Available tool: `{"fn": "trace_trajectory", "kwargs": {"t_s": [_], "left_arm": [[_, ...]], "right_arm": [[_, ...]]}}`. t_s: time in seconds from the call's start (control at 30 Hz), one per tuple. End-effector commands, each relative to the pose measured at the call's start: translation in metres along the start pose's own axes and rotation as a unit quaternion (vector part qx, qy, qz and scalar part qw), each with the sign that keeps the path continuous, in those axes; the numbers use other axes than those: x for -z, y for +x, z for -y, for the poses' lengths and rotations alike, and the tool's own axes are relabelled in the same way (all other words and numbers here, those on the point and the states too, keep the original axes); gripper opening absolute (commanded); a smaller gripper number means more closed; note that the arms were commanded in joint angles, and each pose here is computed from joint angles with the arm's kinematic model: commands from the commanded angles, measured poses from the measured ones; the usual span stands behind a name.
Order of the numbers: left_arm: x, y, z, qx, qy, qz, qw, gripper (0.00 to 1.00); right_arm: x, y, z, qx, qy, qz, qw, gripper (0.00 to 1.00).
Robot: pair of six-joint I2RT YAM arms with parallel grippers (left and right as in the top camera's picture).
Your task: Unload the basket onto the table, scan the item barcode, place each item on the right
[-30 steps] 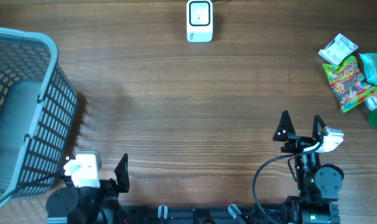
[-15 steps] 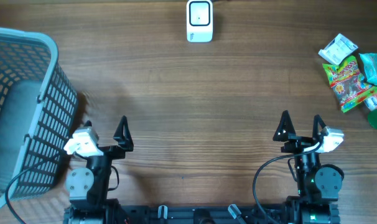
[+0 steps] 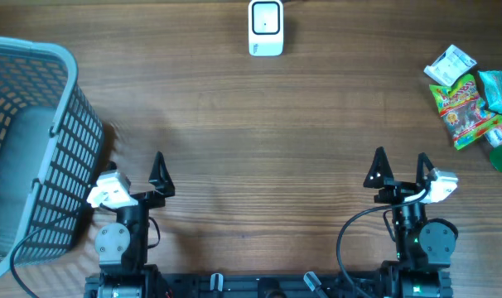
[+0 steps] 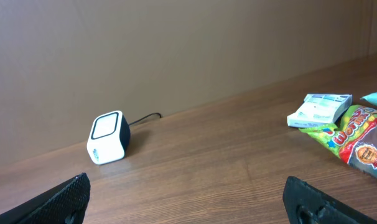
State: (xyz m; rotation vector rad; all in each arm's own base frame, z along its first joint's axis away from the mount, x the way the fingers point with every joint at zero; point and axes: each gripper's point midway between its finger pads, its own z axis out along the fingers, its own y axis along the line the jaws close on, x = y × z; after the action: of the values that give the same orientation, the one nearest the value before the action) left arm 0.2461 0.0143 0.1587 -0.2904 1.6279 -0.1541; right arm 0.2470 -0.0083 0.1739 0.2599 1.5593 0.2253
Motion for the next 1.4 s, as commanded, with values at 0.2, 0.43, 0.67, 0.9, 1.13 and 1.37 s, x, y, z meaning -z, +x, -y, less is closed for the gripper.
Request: {"fn": "trace_trajectory", "kwargs": {"t_s": [0.2, 0.43, 0.67, 0.9, 1.13, 1.37], "left_arm": [[0.0, 0.006, 0.007, -0.08, 0.023, -0.005, 0.997, 1.0], [0.001, 0.007, 0.013, -0.103, 0.04, -0.006, 0.994, 1.0], [0.001, 0.005, 0.013, -0.103, 0.039, -0.003, 0.994, 1.0], [0.001, 0.005, 0.013, -0.103, 0.039, -0.003, 0.994, 1.0], [0.001, 0.005, 0.013, -0.103, 0.039, -0.002, 0.994, 1.0], [0.001, 0.005, 0.012, -0.103, 0.038, -0.003, 0.994, 1.0]], "right_arm": [[0.0, -0.002, 0.0, 0.01, 0.002, 0.006, 1.0, 1.0], [0.0, -0.002, 0.0, 0.01, 0.002, 0.006, 1.0, 1.0], [0.0, -0.002, 0.0, 0.01, 0.002, 0.005, 1.0, 1.0], [0.001, -0.004, 0.004, 0.011, 0.014, 0.011, 1.0, 1.0], [-0.003, 0.011, 0.002, 0.143, 0.0, -0.024, 0.989, 1.0], [-0.003, 0.011, 0.001, 0.144, -0.004, -0.025, 0.989, 1.0]]}}
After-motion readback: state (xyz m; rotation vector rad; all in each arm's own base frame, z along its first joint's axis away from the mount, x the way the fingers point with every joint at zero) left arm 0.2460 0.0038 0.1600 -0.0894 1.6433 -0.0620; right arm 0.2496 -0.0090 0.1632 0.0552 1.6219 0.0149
